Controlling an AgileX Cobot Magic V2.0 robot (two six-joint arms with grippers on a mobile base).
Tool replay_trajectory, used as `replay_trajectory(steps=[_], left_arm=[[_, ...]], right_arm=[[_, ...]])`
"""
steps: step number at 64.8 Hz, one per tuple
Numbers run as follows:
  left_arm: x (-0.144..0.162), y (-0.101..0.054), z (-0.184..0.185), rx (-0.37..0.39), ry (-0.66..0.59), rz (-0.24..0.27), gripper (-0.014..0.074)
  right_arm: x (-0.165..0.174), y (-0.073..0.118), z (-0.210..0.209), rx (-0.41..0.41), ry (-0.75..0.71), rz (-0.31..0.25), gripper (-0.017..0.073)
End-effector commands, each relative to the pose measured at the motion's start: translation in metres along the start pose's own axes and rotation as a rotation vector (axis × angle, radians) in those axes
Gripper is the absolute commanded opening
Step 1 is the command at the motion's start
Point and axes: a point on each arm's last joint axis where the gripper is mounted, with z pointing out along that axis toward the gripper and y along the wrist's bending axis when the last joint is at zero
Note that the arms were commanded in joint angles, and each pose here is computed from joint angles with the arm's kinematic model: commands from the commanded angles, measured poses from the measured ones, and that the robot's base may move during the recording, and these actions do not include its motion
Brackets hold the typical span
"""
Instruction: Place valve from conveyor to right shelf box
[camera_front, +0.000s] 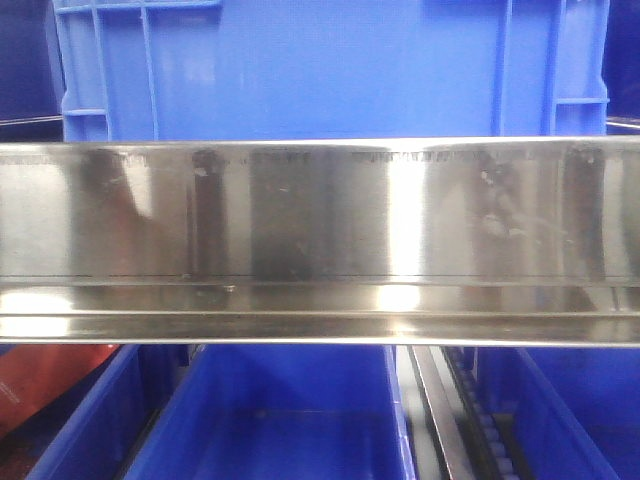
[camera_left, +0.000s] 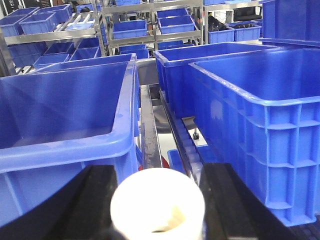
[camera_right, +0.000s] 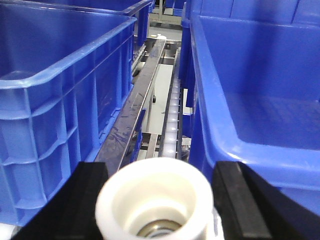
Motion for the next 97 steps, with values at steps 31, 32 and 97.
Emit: replay_trajectory(steps=[31, 32, 97], left_arm=[[-0.1, -0.002, 0.06, 0.123, -0.105, -0.034, -0.0111], [-0.104, -0.004, 0.065, 0.138, -0.101, -0.034, -0.0111], [-0.081, -0.155, 0.329, 0.454, 0.315, 0.069, -0.0111]], right_arm=[[-0.121, 0.009, -0.008, -0.116, -0.28, 0.01, -0.0153], [-0.125, 0.01, -0.006, -0.126, -0.28, 0.009, -0.0153], [-0.121, 0.128, 0.231, -0.411, 0.142, -0.149, -0.0153]])
